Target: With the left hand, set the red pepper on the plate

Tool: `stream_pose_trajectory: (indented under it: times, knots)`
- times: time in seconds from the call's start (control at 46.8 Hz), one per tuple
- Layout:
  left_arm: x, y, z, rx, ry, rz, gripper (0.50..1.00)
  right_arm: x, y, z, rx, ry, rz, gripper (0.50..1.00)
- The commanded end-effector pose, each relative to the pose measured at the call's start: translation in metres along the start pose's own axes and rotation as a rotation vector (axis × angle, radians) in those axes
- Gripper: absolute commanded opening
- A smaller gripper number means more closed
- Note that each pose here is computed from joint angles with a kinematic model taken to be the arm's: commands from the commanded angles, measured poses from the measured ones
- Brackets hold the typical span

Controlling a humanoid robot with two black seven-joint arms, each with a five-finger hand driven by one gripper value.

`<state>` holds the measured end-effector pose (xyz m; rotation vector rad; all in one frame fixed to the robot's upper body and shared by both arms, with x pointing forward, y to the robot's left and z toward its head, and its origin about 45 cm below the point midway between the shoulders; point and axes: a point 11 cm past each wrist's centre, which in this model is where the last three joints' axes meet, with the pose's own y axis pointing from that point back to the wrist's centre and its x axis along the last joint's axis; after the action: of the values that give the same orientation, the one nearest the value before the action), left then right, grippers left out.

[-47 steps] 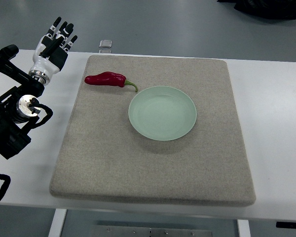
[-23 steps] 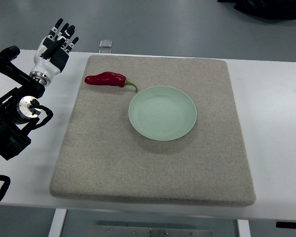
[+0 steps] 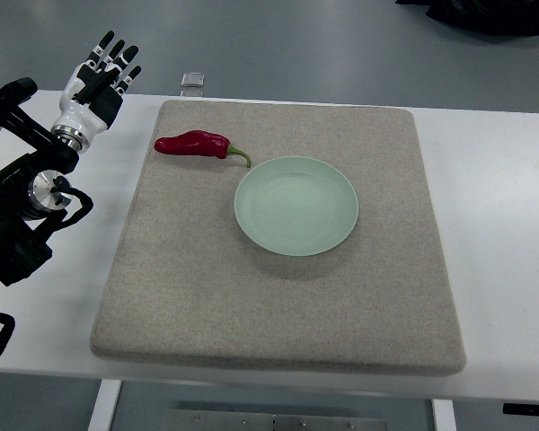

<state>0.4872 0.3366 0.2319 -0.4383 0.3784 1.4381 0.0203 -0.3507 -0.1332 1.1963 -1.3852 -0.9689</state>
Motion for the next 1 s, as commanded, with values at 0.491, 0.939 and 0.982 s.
stream_pose_trajectory:
  times: [0.491, 0.939, 0.982]
  knots:
    - [-0.016, -0.011, 0.009, 0.079, -0.508, -0.094, 0.979, 0.0, 0.0, 0.0, 0.0, 0.0, 0.0, 0.932]
    - [-0.022, -0.012, 0.006, 0.154, -0.783, -0.195, 1.0, 0.0, 0.0, 0.0, 0.0, 0.0, 0.0, 0.932]
    - [-0.022, -0.012, 0.004, 0.164, -0.798, -0.203, 0.999, 0.0, 0.0, 0.0, 0.0, 0.0, 0.0, 0.932]
